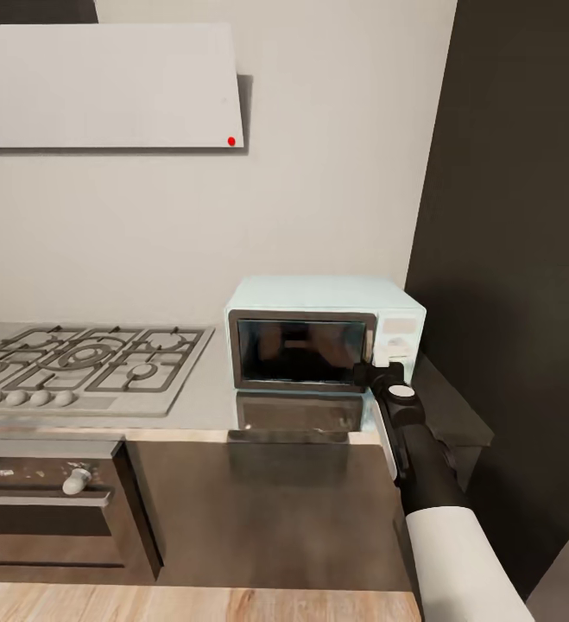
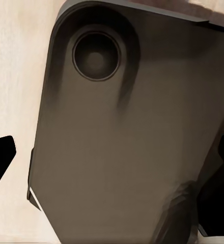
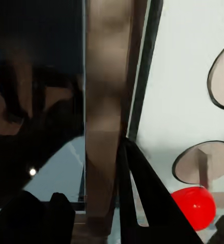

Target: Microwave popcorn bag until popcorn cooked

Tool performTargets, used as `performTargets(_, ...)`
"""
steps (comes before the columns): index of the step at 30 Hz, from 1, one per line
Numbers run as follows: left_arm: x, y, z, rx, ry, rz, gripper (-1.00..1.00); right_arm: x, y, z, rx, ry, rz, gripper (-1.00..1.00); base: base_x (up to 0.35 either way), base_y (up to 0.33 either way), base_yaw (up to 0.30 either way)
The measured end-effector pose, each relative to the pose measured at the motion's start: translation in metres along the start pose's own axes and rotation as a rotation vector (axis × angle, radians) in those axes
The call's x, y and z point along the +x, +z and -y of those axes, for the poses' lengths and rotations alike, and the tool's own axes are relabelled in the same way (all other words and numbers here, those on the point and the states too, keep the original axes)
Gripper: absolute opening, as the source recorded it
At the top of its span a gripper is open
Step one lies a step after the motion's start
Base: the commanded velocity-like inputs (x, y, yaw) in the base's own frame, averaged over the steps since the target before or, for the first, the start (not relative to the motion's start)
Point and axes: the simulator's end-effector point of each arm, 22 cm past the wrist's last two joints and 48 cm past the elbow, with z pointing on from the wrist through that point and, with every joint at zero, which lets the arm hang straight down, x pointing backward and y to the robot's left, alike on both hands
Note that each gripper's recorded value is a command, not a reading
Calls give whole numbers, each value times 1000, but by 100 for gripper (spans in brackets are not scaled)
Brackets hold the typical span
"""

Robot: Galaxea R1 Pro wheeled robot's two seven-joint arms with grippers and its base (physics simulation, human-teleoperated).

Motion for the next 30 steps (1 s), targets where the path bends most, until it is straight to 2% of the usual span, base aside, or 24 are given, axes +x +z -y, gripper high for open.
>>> performTargets(6,0,0,-1,-1,-1,0,100,1,0,6,15,-1,-2,-100,-294,137,0)
performTargets(9,0,0,-2,-2,1,0,100,6,1,17,30,36,-15,-100,-91,76,0)
performTargets(11,0,0,-2,-2,1,1,100,1,0,13,28,14,-4,-100,-1,1,0)
performTargets(20,0,0,-1,-1,0,-1,100,1,0,2,7,-3,-2,-100,-165,0,0)
performTargets(24,0,0,-1,-1,0,0,100,0,0,-6,-22,34,0,-100,-164,0,0)
performTargets(30,0,0,-2,-2,0,1,100,0,-1,-7,-25,36,-1,-100,-9,0,0)
